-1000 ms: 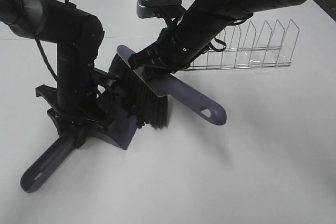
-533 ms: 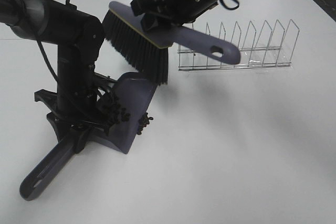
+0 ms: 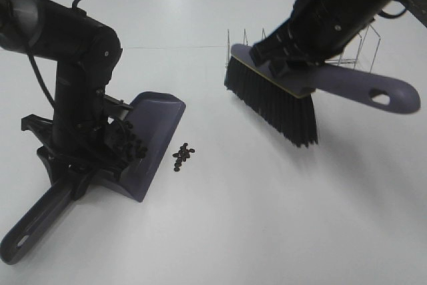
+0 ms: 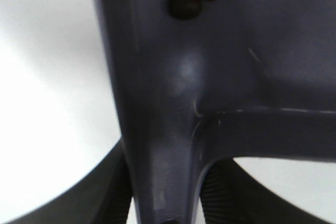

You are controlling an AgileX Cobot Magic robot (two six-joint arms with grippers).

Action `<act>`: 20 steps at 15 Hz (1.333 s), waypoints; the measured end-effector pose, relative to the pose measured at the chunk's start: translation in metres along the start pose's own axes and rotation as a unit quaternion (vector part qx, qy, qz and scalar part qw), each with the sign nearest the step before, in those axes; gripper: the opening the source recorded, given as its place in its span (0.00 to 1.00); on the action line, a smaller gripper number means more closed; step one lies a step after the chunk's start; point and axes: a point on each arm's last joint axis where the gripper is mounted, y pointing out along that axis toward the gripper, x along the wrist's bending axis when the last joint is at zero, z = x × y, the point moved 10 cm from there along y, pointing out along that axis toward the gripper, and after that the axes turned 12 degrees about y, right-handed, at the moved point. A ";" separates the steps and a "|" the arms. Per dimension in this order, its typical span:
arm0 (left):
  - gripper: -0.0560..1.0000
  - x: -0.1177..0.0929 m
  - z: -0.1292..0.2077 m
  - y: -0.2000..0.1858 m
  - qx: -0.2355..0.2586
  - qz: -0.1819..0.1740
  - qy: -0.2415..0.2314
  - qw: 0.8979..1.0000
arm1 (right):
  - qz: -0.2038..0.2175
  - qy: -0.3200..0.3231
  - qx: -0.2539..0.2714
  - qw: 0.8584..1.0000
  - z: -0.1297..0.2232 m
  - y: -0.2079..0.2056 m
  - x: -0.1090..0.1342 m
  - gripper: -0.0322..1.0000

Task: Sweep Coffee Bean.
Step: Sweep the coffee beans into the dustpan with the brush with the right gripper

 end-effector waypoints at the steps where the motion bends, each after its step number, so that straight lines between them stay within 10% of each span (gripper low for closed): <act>1: 0.37 -0.001 0.006 0.008 0.004 0.000 -0.004 1.000 | 0.010 0.012 0.021 1.000 0.037 0.014 -0.009 0.33; 20: 0.37 -0.019 0.004 0.012 0.004 0.046 0.024 0.999 | -0.128 0.110 0.004 0.986 0.004 0.095 0.113 0.33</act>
